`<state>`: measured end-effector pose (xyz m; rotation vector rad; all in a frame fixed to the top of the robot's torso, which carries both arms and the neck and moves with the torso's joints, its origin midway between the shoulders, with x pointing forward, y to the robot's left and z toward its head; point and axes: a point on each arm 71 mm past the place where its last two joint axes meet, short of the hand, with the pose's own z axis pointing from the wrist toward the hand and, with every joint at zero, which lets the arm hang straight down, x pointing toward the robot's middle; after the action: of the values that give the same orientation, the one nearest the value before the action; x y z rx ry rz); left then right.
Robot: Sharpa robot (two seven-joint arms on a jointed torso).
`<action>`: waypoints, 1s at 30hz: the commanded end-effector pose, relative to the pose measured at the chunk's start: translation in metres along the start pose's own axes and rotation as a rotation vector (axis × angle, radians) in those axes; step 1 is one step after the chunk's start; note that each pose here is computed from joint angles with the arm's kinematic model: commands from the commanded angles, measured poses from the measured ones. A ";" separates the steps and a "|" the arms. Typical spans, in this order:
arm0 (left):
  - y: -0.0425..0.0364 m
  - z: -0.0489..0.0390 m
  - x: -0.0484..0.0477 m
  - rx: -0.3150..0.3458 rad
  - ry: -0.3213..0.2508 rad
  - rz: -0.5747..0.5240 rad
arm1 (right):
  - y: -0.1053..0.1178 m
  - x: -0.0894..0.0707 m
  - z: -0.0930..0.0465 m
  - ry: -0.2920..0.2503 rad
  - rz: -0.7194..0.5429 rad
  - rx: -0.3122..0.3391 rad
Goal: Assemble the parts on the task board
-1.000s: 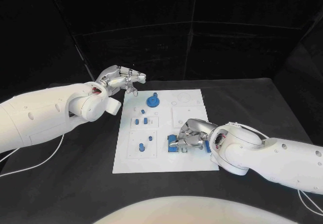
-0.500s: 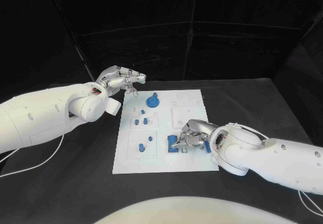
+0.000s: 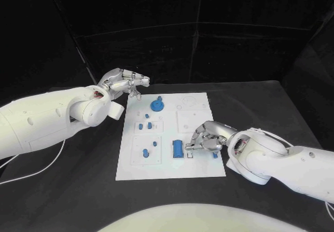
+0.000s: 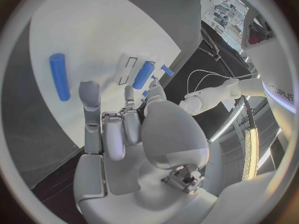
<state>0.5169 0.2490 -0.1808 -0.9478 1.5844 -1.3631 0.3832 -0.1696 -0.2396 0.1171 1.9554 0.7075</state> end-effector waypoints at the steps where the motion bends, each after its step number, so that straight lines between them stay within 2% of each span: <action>1: -0.0007 0.0004 0.0002 0.006 0.008 -0.004 | -0.007 -0.010 -0.009 -0.064 0.024 -0.030; 9: 0.0023 -0.0014 0.0003 0.000 0.009 -0.001 | -0.042 -0.025 -0.025 -0.081 -0.097 0.055; 19: 0.0030 -0.0026 -0.0009 -0.002 0.008 0.000 | -0.059 -0.030 -0.026 -0.100 -0.179 0.158; 25: 0.0031 -0.0030 -0.0013 -0.002 0.008 -0.001 | -0.061 -0.026 -0.022 -0.076 -0.202 0.178; 30: 0.0034 -0.0032 -0.0015 -0.005 0.010 -0.001 | -0.060 -0.010 -0.019 -0.018 -0.193 0.177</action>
<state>0.5148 0.2532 -0.1851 -0.9520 1.5937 -1.3499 0.3864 -0.2317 -0.2528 0.0705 1.9427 0.4323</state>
